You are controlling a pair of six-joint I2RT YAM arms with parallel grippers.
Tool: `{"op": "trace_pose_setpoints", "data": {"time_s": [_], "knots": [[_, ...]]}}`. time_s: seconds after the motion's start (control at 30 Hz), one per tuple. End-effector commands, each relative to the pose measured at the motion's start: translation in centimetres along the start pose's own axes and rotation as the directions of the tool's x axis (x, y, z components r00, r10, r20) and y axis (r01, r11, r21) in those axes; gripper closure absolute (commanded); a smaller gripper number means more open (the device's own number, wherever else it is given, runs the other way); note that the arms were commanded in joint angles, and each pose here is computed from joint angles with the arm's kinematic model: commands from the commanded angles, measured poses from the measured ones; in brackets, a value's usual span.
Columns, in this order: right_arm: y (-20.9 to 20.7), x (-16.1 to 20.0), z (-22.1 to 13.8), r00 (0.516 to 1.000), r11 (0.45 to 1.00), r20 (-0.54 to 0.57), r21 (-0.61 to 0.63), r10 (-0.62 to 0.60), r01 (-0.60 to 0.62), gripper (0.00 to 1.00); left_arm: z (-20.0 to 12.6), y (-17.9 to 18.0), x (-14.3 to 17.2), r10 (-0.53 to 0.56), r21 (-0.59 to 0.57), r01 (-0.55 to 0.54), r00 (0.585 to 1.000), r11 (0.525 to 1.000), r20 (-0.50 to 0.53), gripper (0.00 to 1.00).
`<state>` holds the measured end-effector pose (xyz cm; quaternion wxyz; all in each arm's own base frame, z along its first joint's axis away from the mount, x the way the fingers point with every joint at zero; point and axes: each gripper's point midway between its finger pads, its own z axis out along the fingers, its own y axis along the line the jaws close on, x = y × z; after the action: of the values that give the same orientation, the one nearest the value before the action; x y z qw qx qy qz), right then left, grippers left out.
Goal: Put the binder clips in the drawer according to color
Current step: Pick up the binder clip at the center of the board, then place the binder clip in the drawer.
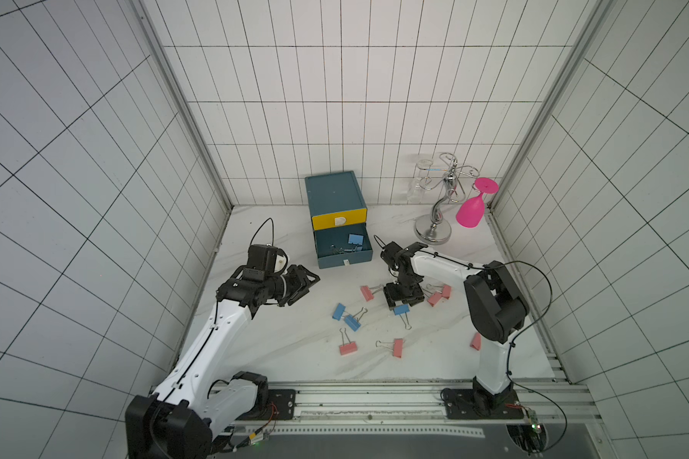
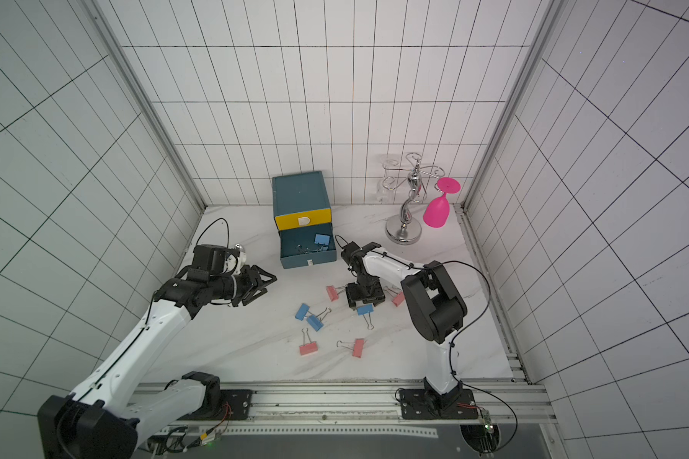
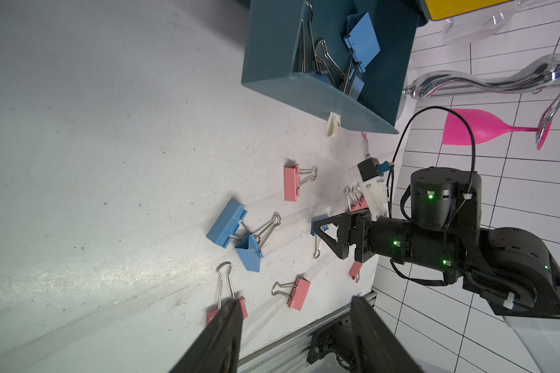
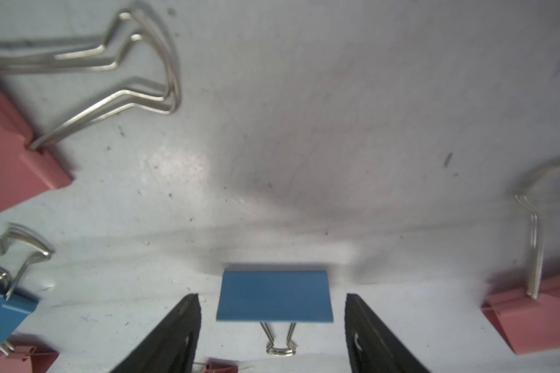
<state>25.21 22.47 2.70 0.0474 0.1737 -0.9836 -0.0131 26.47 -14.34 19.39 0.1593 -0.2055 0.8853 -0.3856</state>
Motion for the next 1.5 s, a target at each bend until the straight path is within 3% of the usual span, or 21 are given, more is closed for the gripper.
{"op": "trace_pose_setpoints", "data": {"time_s": [0.0, 0.1, 0.33, 0.6, 0.73, 0.93, 1.1, 1.2, 1.37, 1.47], "knots": [[-0.3, 0.1, 0.4, 0.999, 0.999, -0.027, 0.042, -0.025, 0.026, 0.29, -0.1, 0.3, 0.2, 0.011, 0.000, -0.011, 1.000, 1.000, 0.001, 0.43], [-0.5, 0.1, 0.7, 0.999, 0.998, -0.037, 0.056, -0.029, 0.031, 0.32, -0.1, 0.4, 0.0, 0.006, -0.003, -0.006, 1.000, 1.000, 0.002, 0.43], [-0.1, -0.6, -1.6, 1.000, 0.999, 0.021, 0.033, -0.018, 0.017, 0.51, 0.0, 0.6, -0.2, 0.000, -0.007, 0.000, 1.000, 1.000, 0.004, 0.43], [1.4, -4.9, -9.7, 0.966, 0.962, 0.193, -0.244, 0.174, -0.124, 0.56, -0.2, 0.5, -0.6, -0.003, 0.001, 0.003, 1.000, 1.000, 0.012, 0.43], [3.3, -8.5, -14.8, 0.913, 0.870, 0.260, -0.462, 0.316, -0.170, 0.56, -0.3, 0.6, -0.5, -0.005, 0.002, 0.005, 1.000, 1.000, 0.013, 0.43], [7.4, -14.7, -21.2, 0.822, 0.642, 0.268, -0.752, 0.502, -0.147, 0.55, -0.6, 0.6, -0.5, -0.006, 0.006, 0.005, 1.000, 1.000, 0.021, 0.43], [10.6, -19.0, -23.7, 0.786, 0.486, 0.213, -0.865, 0.580, -0.125, 0.54, -0.7, 0.6, -0.6, -0.007, 0.009, 0.006, 1.000, 1.000, 0.022, 0.43], [12.6, -21.0, -24.4, 0.777, 0.395, 0.166, -0.911, 0.608, -0.115, 0.43, -0.6, 0.6, -0.7, -0.009, 0.009, 0.009, 1.000, 1.000, 0.020, 0.43], [13.6, -21.5, -25.0, 0.769, 0.386, 0.180, -0.918, 0.614, -0.094, 0.25, -0.9, 0.5, -0.8, -0.004, 0.010, 0.004, 1.000, 1.000, 0.021, 0.43], [13.1, -20.8, -25.4, 0.767, 0.400, 0.205, -0.914, 0.608, -0.073, 0.22, -0.8, 0.6, -0.8, -0.006, 0.009, 0.005, 1.000, 1.000, 0.022, 0.43]]}}
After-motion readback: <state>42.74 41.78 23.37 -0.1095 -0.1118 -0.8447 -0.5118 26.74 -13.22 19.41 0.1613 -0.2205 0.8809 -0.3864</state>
